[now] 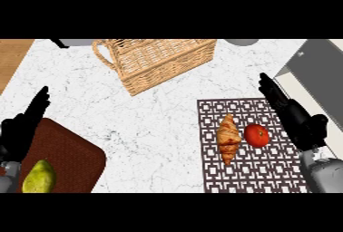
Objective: Pick the tomato from the placemat and place it in the tiered shelf
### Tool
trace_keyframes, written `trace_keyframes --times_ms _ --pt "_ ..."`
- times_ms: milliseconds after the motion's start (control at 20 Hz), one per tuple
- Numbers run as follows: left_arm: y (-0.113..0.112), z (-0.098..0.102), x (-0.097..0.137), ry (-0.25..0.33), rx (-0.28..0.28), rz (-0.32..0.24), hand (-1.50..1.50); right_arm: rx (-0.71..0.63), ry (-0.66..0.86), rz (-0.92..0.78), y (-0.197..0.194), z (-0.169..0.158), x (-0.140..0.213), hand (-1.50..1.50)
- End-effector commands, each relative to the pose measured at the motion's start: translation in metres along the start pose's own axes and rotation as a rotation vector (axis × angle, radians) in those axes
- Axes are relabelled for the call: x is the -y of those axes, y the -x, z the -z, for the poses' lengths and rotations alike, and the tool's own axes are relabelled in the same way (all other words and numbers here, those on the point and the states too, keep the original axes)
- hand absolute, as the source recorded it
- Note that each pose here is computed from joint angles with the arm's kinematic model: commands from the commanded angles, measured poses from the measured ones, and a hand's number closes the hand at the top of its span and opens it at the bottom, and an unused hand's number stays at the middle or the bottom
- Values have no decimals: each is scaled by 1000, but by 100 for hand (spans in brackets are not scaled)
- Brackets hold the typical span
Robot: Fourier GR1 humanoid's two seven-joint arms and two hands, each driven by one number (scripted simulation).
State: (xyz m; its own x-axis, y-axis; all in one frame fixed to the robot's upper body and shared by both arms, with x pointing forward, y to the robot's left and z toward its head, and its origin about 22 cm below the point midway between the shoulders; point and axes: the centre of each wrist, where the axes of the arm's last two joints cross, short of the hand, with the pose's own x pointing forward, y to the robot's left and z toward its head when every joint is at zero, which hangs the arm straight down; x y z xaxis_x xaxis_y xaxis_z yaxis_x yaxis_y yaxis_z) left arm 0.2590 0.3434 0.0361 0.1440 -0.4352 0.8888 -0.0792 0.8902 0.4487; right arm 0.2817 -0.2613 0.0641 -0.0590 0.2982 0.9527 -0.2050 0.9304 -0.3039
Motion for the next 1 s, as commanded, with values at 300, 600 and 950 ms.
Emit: trace_keyframes --times_ms 300,600,950 --pt "-36 14 36 41 96 -328 0 -24 536 -123 22 -27 130 150" --pt "-54 22 44 82 74 -372 0 264 382 616 70 -28 105 -150" --pt "-63 26 48 66 93 -378 0 137 81 351 28 -42 145 -150"
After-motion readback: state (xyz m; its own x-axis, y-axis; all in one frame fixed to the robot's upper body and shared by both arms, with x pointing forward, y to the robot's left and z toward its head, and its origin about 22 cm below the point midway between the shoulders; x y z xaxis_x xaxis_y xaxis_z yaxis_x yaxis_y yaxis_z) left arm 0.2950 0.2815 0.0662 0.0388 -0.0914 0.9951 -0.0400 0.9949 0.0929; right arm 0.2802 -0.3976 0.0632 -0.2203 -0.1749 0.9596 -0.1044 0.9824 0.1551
